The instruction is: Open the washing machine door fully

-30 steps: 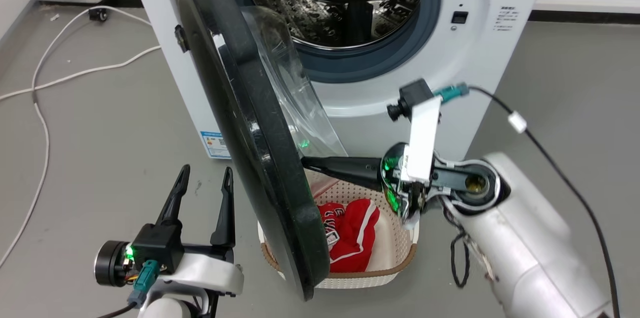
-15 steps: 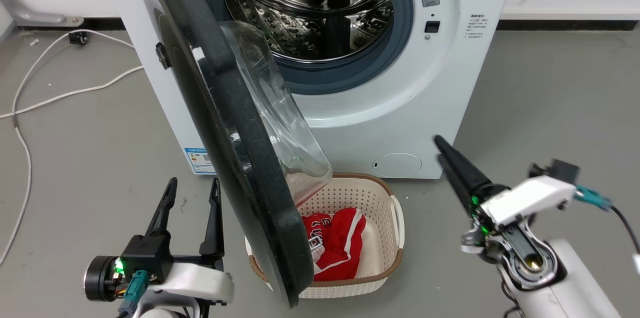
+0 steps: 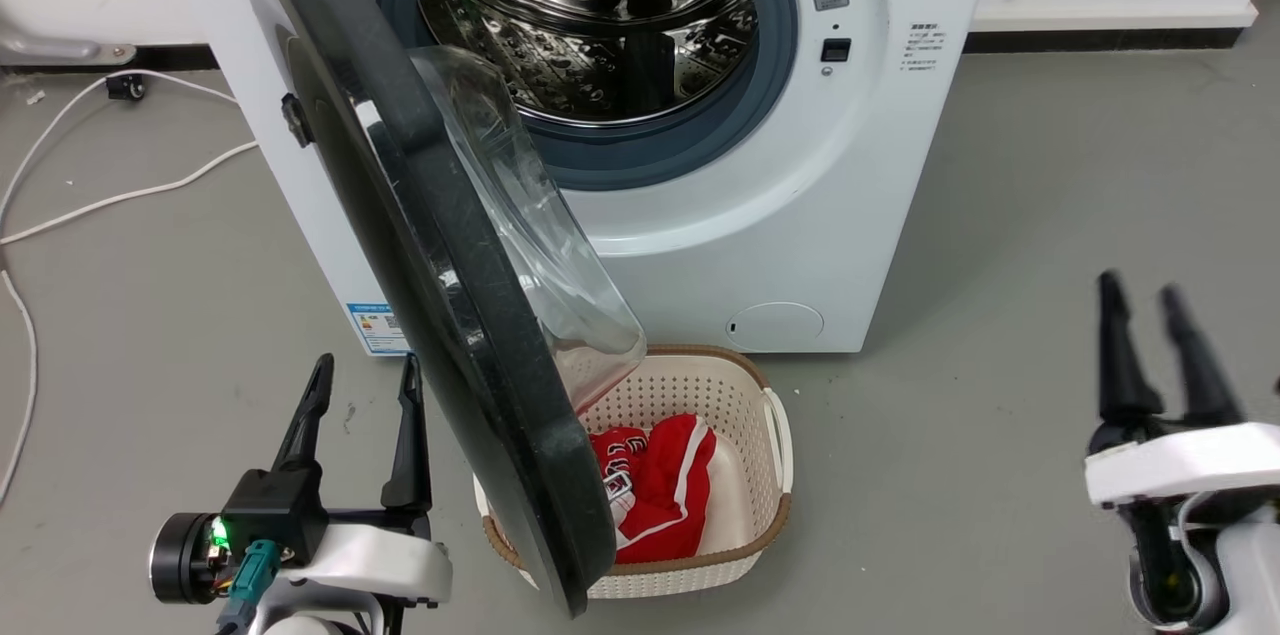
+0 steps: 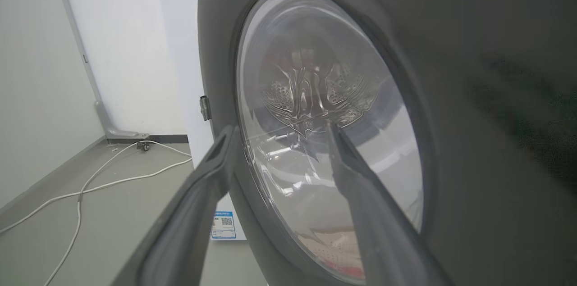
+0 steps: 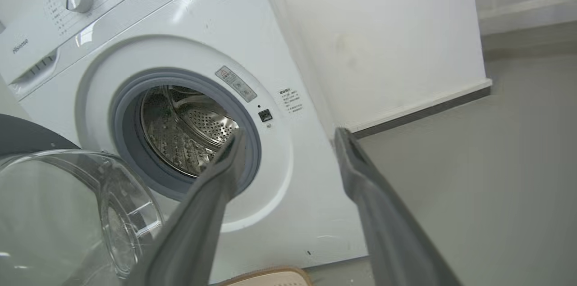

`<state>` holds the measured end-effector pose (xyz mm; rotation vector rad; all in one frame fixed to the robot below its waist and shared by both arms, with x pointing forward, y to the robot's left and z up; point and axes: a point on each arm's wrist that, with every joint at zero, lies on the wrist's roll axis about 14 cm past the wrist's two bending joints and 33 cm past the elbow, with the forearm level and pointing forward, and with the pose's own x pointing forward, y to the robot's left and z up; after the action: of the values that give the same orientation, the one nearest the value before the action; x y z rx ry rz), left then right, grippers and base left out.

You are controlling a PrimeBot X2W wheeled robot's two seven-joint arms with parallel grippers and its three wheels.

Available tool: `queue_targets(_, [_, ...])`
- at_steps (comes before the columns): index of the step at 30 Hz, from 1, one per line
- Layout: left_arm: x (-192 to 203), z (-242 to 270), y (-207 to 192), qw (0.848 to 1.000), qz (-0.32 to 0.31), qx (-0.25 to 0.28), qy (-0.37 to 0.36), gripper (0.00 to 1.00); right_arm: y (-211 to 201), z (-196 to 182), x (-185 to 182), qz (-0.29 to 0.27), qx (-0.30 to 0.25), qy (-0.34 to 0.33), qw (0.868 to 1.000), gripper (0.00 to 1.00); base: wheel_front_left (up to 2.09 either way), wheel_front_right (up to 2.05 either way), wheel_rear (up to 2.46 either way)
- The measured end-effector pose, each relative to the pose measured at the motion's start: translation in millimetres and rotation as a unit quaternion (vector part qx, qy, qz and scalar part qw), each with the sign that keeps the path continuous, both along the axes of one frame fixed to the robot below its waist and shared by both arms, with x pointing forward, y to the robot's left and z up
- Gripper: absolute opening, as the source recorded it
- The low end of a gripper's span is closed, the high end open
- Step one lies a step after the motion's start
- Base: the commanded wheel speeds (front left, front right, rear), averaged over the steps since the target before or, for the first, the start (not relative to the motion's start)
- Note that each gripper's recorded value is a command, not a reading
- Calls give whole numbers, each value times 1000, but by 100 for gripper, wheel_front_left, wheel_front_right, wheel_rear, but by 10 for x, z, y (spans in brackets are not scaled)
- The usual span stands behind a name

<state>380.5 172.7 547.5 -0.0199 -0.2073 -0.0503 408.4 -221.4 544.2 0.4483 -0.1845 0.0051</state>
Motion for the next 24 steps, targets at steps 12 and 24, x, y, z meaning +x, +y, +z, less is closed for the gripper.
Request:
queue_targets(12, [22, 5, 31, 1000, 2, 7, -1, 100, 358, 400, -374, -14, -264, -71, 962, 100, 0, 0, 0])
queue_targets(24, [16, 16, 25, 1000, 0, 10, -3, 100, 370, -49, -527, 6, -205, -7, 979, 100, 0, 0, 0])
